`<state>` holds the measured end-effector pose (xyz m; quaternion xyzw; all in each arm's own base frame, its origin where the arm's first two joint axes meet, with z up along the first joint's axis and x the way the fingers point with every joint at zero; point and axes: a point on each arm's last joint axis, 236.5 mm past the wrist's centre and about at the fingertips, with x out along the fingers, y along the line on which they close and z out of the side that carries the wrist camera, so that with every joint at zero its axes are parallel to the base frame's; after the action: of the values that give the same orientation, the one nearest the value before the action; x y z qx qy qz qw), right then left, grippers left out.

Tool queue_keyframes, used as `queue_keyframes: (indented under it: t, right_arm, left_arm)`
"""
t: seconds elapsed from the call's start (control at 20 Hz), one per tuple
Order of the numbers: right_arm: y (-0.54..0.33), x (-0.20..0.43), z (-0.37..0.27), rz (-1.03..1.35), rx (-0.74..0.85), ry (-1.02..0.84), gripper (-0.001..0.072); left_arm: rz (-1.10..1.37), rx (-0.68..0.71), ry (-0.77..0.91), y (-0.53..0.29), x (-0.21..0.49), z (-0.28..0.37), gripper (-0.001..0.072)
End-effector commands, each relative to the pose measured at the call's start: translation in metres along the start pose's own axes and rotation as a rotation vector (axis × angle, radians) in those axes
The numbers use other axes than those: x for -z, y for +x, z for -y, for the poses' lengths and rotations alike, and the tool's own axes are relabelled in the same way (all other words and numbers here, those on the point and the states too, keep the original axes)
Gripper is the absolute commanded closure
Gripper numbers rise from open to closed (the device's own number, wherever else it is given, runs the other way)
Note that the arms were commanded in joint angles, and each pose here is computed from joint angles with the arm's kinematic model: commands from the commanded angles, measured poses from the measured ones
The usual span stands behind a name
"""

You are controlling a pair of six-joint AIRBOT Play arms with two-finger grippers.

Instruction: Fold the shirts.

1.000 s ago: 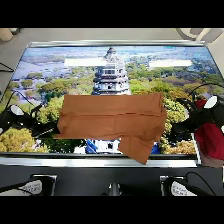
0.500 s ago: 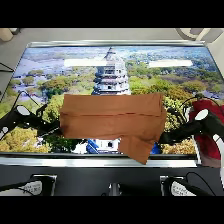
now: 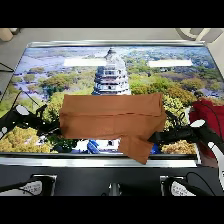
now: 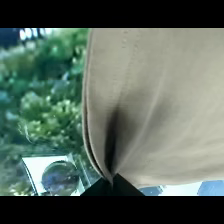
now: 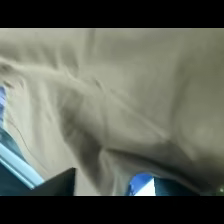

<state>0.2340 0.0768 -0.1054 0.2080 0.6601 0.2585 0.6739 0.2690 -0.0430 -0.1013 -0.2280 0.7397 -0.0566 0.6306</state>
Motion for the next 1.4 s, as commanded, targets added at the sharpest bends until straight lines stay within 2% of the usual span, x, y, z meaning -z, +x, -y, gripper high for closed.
queue_keyframes:
  t: [0.0,0.05,0.1,0.3,0.45,0.55,0.7,0.8,1.1,1.15,1.2,1.25,1.3,1.35]
  right_arm:
    - [0.008,0.001,-0.003,0.025,-0.025,0.043,0.0428]
    - [0.008,0.002,-0.004,0.019,-0.028,0.04,0.0632]
    - [0.006,0.001,-0.006,0.02,-0.032,0.033,0.0692]
    - [-0.048,-0.05,-0.026,0.153,0.039,-0.204,0.0694]
    - [-0.113,-0.117,-0.043,0.323,0.139,-0.298,0.0694]
    - [-0.133,-0.167,-0.045,0.417,0.207,-0.352,0.0694]
    - [-0.125,-0.229,-0.04,0.474,0.234,-0.362,0.0694]
    - [-0.112,-0.258,-0.024,0.482,0.228,-0.301,0.0694]
    - [-0.074,-0.285,0.027,0.476,0.242,-0.177,0.069]
    - [-0.07,-0.285,0.03,0.469,0.24,-0.171,0.0686]
    - [-0.065,-0.282,0.029,0.45,0.231,-0.171,0.0601]
    - [-0.063,-0.279,0.027,0.435,0.225,-0.178,0.0388]
    - [-0.064,-0.277,0.022,0.421,0.216,-0.208,0.0087]
    - [-0.071,-0.272,0.018,0.387,0.217,-0.288,0.0]
  left_arm:
    - [-0.008,0.002,0.002,-0.001,0.002,0.001,0.068]
    - [-0.012,0.003,0.003,-0.001,0.003,0.001,0.068]
    - [-0.015,0.003,0.005,-0.001,0.004,0.002,0.0681]
    - [0.151,-0.004,0.193,-0.052,-0.027,0.021,0.0682]
    - [0.341,0.001,0.221,-0.115,-0.064,0.048,0.0683]
    - [0.362,0.002,0.243,-0.124,-0.086,0.061,0.0683]
    - [0.36,0.012,0.185,-0.115,-0.13,0.064,0.0682]
    - [0.351,0.022,0.152,-0.109,-0.158,0.064,0.0681]
    - [0.277,0.164,0.084,-0.061,-0.204,0.079,0.0676]
    - [0.256,0.177,0.072,-0.052,-0.204,0.078,0.0597]
    - [0.243,0.179,0.066,-0.045,-0.204,0.077,0.0401]
    - [0.239,0.181,0.052,-0.043,-0.205,0.076,0.0187]
    - [0.247,0.181,0.052,-0.046,-0.206,0.075,0.0127]
    - [0.259,0.183,0.057,-0.055,-0.209,0.075,0.0128]
